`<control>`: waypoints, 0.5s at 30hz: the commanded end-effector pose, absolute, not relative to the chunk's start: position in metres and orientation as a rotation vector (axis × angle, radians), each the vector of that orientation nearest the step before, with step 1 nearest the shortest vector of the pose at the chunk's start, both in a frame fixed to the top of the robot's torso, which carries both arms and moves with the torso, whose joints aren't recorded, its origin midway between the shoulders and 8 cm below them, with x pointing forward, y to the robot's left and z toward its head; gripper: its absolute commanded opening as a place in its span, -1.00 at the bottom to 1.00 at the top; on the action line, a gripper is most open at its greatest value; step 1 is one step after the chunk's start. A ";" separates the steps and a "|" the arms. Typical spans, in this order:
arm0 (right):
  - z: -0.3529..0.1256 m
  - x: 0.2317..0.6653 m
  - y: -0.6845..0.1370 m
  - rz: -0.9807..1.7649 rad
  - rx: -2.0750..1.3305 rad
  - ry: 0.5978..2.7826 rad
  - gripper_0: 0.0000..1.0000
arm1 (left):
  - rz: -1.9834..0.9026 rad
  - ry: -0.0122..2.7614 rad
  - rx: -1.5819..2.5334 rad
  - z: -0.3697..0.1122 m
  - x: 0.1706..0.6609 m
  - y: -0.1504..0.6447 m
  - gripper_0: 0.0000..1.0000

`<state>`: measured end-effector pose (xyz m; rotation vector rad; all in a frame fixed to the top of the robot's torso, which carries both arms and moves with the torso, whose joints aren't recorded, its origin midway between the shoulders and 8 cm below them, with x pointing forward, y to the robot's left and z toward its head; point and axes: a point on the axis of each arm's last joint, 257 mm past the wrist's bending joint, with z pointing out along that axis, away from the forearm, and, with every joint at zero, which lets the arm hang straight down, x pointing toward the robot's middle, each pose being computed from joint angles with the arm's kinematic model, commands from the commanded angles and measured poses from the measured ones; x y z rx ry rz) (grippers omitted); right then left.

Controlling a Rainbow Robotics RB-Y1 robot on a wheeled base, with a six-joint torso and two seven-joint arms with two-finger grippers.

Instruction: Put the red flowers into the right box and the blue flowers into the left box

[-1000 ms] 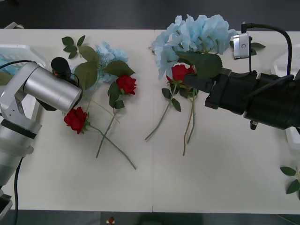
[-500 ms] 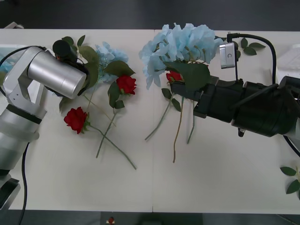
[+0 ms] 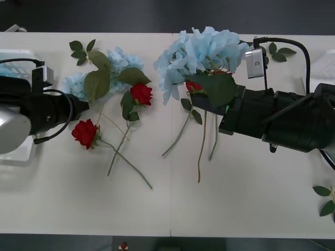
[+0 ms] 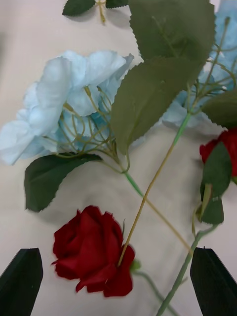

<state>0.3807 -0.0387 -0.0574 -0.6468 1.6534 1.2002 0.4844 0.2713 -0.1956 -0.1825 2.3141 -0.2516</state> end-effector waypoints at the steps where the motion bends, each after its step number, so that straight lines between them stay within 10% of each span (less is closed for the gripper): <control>1: -0.038 0.371 -0.032 1.193 -0.711 1.586 -1.00 | -0.321 2.246 -0.005 -0.168 0.463 0.269 0.72; 15: -0.040 0.360 -0.029 1.251 -0.735 1.593 -1.00 | -0.791 1.930 0.548 -0.168 0.396 0.165 0.73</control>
